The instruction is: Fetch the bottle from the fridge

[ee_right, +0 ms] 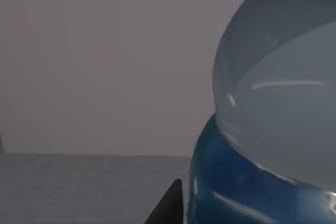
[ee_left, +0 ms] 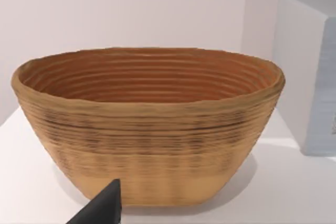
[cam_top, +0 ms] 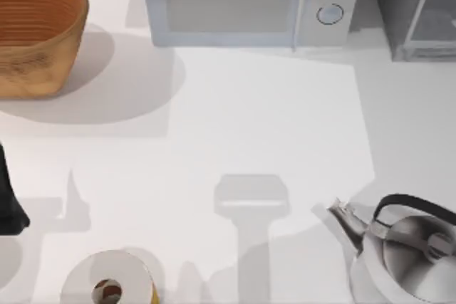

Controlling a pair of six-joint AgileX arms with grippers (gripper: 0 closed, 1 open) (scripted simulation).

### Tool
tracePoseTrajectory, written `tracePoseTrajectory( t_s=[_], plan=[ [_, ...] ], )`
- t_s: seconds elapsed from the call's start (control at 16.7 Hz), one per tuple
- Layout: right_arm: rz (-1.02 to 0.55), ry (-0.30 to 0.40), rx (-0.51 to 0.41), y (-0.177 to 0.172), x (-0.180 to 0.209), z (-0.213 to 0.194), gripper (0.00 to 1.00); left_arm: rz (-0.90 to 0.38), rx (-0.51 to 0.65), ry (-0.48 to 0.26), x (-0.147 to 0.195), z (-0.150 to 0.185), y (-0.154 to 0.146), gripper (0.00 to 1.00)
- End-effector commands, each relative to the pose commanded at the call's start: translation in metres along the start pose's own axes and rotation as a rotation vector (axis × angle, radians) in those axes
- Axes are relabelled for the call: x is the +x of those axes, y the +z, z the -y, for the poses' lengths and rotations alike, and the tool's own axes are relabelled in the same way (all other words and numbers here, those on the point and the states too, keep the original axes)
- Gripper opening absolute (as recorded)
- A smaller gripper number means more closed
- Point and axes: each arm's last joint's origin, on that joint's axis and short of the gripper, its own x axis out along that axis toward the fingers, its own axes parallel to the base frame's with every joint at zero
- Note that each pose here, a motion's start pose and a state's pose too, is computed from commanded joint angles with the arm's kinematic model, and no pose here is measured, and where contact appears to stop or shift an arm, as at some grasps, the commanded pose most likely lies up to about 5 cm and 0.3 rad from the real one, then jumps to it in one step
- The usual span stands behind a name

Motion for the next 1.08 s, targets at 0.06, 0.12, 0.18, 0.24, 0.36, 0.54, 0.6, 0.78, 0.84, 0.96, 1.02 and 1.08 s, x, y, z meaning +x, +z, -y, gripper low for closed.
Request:
tracePoseTrajectory(
  t_s=[0.06,0.12,0.18,0.24,0.36,0.54,0.6,0.78,0.84,0.96,1.02,1.08],
  plan=[
    [-0.004,-0.001,0.001,0.007,0.000,0.000,0.00,0.000,0.000,0.000,0.000,0.000,0.000,1.00],
    [0.001,-0.004,0.000,0.015,-0.001,0.001,0.00,0.000,0.000,0.000,0.000,0.000,0.000,1.00],
    [0.006,-0.006,-0.002,0.022,-0.001,0.002,0.00,0.000,0.000,0.000,0.000,0.000,0.000,1.00],
    [0.008,-0.006,-0.002,0.023,-0.001,0.002,0.00,0.000,0.000,0.000,0.000,0.000,0.000,1.00],
    [0.008,-0.006,-0.002,0.023,-0.001,0.002,0.00,0.000,0.000,0.000,0.000,0.000,0.000,1.00],
    [0.010,-0.005,-0.001,0.023,-0.004,0.003,0.00,0.000,0.000,0.000,0.000,0.000,0.000,1.00],
    [0.020,-0.003,-0.004,0.026,-0.009,0.003,0.00,0.000,0.000,0.000,0.000,0.000,0.000,1.00],
    [0.023,0.011,-0.004,0.029,-0.032,0.001,0.00,0.000,0.000,0.000,0.000,0.000,0.000,1.00],
    [0.006,0.015,0.001,0.024,-0.041,-0.001,0.00,0.000,0.000,0.000,0.000,0.000,0.000,1.00],
    [-0.033,0.014,0.011,0.012,-0.063,-0.003,0.00,0.000,0.000,0.000,0.000,0.000,0.000,1.00],
    [-0.039,0.009,0.012,0.010,-0.073,-0.002,0.00,0.000,0.000,0.000,0.000,0.000,0.000,1.00],
    [-0.037,0.004,0.012,0.011,-0.083,-0.002,0.00,0.000,0.000,0.000,0.000,0.000,0.000,1.00]
  ],
)
